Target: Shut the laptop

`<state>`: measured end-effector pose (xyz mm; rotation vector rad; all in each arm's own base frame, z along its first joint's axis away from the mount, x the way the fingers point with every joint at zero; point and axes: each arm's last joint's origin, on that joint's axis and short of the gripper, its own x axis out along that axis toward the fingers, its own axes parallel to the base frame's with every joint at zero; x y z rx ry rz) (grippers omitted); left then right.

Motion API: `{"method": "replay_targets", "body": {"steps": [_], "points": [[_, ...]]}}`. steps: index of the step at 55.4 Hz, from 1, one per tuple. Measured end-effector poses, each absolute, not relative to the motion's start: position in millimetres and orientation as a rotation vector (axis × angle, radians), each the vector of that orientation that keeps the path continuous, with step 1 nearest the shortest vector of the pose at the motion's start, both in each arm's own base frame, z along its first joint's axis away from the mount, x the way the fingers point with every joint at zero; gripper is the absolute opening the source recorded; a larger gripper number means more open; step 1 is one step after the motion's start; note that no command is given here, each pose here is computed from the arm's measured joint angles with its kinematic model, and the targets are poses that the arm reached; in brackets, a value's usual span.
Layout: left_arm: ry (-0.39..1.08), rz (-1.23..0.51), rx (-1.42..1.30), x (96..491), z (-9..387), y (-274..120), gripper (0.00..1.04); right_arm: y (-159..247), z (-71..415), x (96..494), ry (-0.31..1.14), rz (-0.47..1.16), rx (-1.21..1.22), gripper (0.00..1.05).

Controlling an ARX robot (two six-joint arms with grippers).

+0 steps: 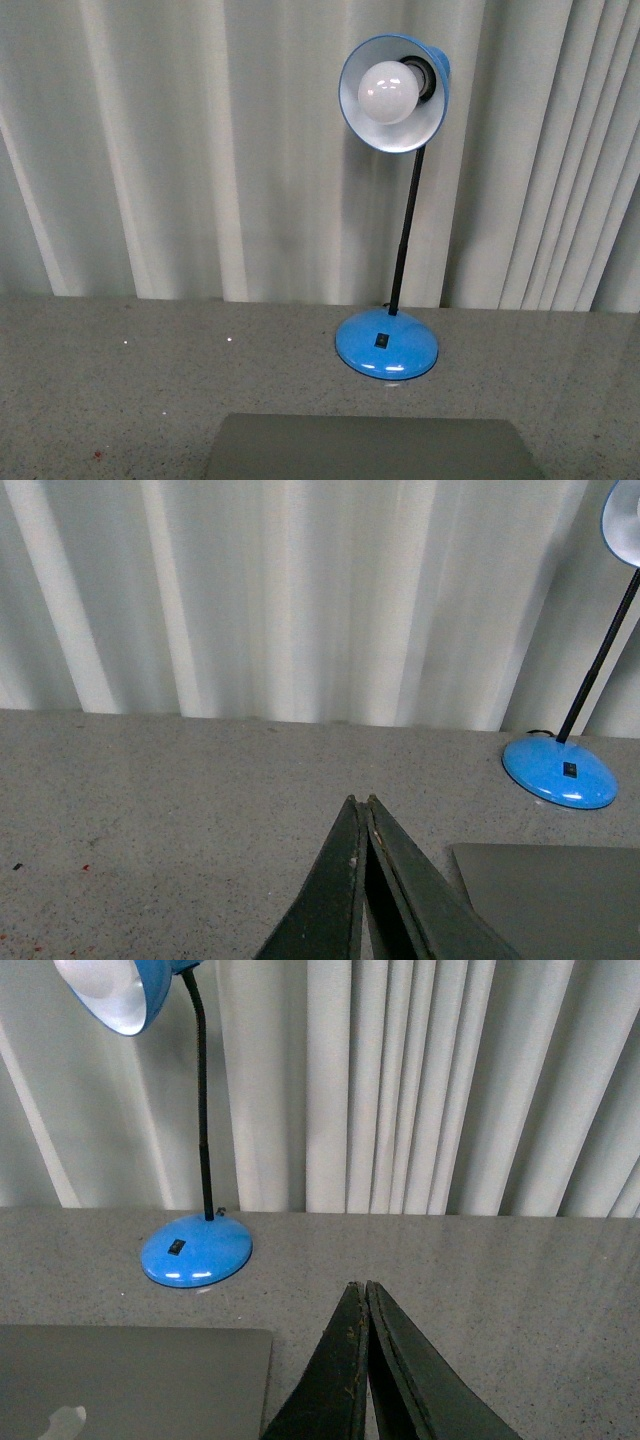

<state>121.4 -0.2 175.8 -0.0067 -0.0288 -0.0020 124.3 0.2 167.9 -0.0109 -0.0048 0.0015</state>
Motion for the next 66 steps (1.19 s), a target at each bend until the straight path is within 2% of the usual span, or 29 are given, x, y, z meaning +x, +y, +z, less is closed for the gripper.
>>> {"method": "replay_targets", "body": {"steps": [36, 41, 58, 60, 66], "points": [[-0.001, -0.002, -0.005, 98.4, 170.9, -0.2, 0.04, 0.2, 168.2, 108.2, -0.009, 0.002, -0.011, 0.03], [-0.029, -0.002, -0.005, 96.1, 173.0, -0.2, 0.04, 0.3, 163.3, 100.9, 0.028, 0.005, -0.011, 0.03], [-0.025, -0.002, -0.005, 96.1, 172.6, -0.2, 0.04, 0.2, 165.3, 97.6, -0.002, 0.003, -0.011, 0.03], [-0.025, -0.002, -0.005, 96.1, 172.7, -0.2, 0.09, 0.2, 165.3, 97.6, -0.002, 0.003, -0.011, 0.06], [-0.025, -0.002, -0.005, 96.1, 172.7, -0.2, 0.29, 0.2, 165.3, 97.6, -0.002, 0.003, -0.011, 0.26]]}}
